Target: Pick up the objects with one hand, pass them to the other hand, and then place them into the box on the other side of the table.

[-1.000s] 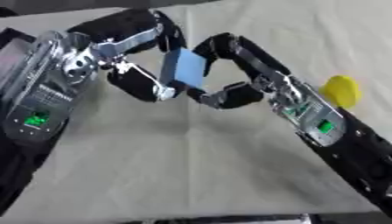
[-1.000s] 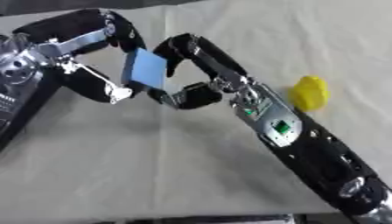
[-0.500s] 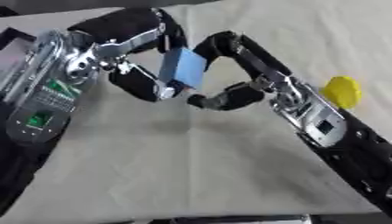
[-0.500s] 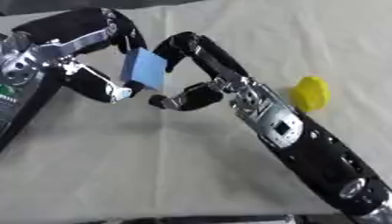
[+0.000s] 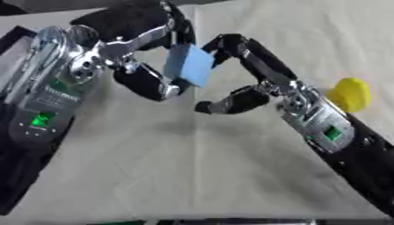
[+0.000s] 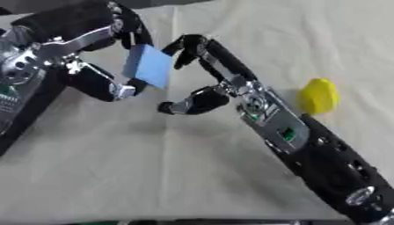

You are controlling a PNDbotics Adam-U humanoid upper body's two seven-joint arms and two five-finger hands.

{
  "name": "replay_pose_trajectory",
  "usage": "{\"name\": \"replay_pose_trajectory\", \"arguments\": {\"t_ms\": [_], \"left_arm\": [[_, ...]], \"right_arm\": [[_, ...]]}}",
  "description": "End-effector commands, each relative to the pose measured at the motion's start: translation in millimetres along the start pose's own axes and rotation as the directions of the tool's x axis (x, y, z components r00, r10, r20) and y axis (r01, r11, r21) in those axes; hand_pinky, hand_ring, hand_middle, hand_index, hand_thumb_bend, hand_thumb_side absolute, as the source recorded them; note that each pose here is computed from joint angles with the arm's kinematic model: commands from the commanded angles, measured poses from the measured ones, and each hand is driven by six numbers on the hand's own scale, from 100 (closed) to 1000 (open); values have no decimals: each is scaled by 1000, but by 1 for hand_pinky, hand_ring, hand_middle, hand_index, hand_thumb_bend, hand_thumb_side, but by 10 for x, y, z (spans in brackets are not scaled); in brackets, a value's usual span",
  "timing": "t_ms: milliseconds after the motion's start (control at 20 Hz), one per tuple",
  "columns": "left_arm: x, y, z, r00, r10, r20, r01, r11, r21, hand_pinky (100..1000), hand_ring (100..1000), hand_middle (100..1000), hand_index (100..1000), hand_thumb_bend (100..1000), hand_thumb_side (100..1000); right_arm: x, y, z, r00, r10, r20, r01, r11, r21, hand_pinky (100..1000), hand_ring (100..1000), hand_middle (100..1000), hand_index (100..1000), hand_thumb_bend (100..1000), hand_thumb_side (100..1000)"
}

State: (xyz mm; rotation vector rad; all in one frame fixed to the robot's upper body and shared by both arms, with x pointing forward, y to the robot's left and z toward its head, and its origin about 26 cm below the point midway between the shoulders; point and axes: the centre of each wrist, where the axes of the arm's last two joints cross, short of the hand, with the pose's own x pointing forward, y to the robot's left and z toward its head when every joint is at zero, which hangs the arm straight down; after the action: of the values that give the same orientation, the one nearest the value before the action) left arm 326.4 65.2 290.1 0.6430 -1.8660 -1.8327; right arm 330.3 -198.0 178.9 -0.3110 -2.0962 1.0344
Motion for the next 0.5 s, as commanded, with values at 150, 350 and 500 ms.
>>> {"name": "replay_pose_trajectory", "arguments": {"t_ms": [150, 350, 500], "left_arm": [[-56, 111, 140, 1000, 3, -26, -2, 999, 45, 689, 595, 480, 400, 225, 100], [-92, 109, 194, 999, 21, -51, -18, 998, 61, 687, 593, 479, 400, 224, 100], [-127, 106, 229, 997, 27, -70, -22, 997, 68, 687, 592, 478, 400, 219, 100]], "right_arm": [[34, -124, 13, 999, 33, -14, -34, 999, -27, 686, 614, 692, 746, 695, 150], [23, -135, 30, 999, 34, -33, -35, 999, -35, 685, 614, 693, 746, 692, 150], [12, -134, 45, 998, 36, -45, -38, 999, -37, 686, 615, 694, 746, 689, 152]]}}
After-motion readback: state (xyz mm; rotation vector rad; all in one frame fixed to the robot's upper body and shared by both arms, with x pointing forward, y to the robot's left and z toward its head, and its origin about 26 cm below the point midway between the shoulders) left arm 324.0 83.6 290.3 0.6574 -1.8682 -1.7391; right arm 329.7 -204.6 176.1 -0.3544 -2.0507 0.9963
